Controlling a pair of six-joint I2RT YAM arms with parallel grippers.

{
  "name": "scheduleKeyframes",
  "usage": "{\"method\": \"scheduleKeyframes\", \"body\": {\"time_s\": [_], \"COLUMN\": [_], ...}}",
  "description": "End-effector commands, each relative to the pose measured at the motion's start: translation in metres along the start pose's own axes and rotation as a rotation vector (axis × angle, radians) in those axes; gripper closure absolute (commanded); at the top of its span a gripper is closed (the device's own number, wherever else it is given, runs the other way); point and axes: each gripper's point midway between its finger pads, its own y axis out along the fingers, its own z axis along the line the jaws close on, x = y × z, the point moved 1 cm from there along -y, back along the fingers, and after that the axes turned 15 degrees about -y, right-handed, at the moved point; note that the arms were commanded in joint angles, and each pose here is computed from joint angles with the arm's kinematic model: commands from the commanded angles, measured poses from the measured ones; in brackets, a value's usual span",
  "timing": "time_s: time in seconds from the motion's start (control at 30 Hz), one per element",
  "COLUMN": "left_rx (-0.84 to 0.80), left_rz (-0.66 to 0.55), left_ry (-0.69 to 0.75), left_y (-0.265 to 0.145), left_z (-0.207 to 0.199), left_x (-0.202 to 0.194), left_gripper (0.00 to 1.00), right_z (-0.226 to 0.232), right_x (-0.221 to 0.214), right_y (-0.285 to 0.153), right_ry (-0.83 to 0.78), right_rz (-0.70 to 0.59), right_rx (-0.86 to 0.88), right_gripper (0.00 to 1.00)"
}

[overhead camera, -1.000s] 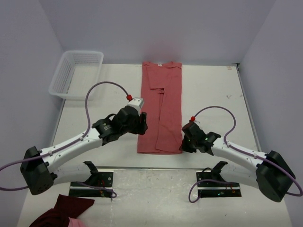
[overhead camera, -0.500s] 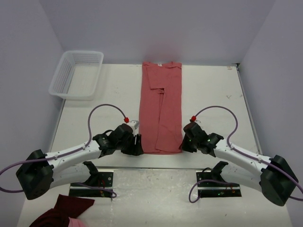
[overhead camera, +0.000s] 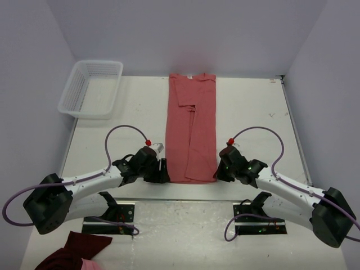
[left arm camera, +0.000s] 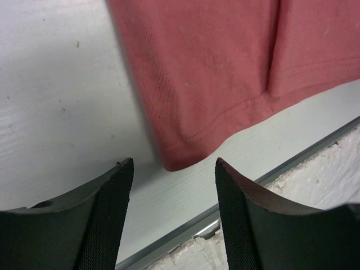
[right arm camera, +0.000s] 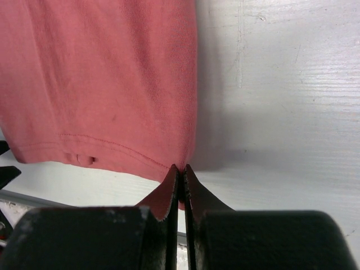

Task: Fold and stack the t-shirts
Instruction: Grab the bottom of the folded rectangular tshirt with both arms

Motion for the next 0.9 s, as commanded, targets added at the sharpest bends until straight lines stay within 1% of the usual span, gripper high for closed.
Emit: {"method": "scheduleKeyframes", "body": {"time_s": [0.0, 0.1, 0.13, 0.3, 0.33, 0.5, 0.7, 0.77, 0.8, 0.83, 0.87], "left_rx": [-0.016, -0.017, -0.020, -0.012, -0.015, -0.013, -0.021, -0.020, -0.022, -0.017, -0.016], "left_rz": [-0.013, -0.012, -0.007, 0.018, 0.027, 0.038, 0.050, 0.057, 0.057, 0.055, 0.049], "left_ry": [0.018, 0.011, 0.009, 0.005, 0.003, -0.004, -0.018, -0.021, -0.023, -0.024, -0.022], "left_y": [0.005, 0.009, 0.010, 0.016, 0.017, 0.019, 0.020, 0.019, 0.018, 0.017, 0.014], "left_z": [0.000, 0.002, 0.002, 0.008, 0.008, 0.012, 0.016, 0.018, 0.018, 0.019, 0.020], "left_x": [0.006, 0.010, 0.008, 0.002, 0.000, -0.004, -0.010, -0.013, -0.013, -0.013, -0.014], "left_gripper": [0.39, 0.43, 0.46, 0.51, 0.54, 0.57, 0.65, 0.75, 0.91, 1.00, 1.00], "right_z": [-0.004, -0.005, -0.004, -0.006, -0.005, -0.007, -0.007, -0.005, -0.005, -0.004, -0.005], "right_x": [-0.003, -0.003, -0.002, -0.002, -0.001, -0.004, -0.005, -0.005, -0.005, -0.005, -0.004], "right_y": [-0.002, -0.002, -0.002, -0.003, -0.003, -0.001, 0.002, 0.002, 0.002, 0.002, 0.002], "right_ry": [-0.017, -0.017, -0.017, -0.017, -0.017, -0.017, -0.016, -0.020, -0.021, -0.026, -0.029], "right_rz": [0.000, 0.003, 0.003, -0.003, -0.005, 0.007, 0.012, 0.014, 0.014, 0.015, 0.013], "right_rx": [-0.016, -0.020, -0.020, -0.027, -0.026, -0.032, -0.031, -0.027, -0.025, -0.025, -0.028], "right_gripper": [1.00, 1.00, 1.00, 1.00, 1.00, 1.00, 1.00, 1.00, 1.00, 1.00, 1.00]}}
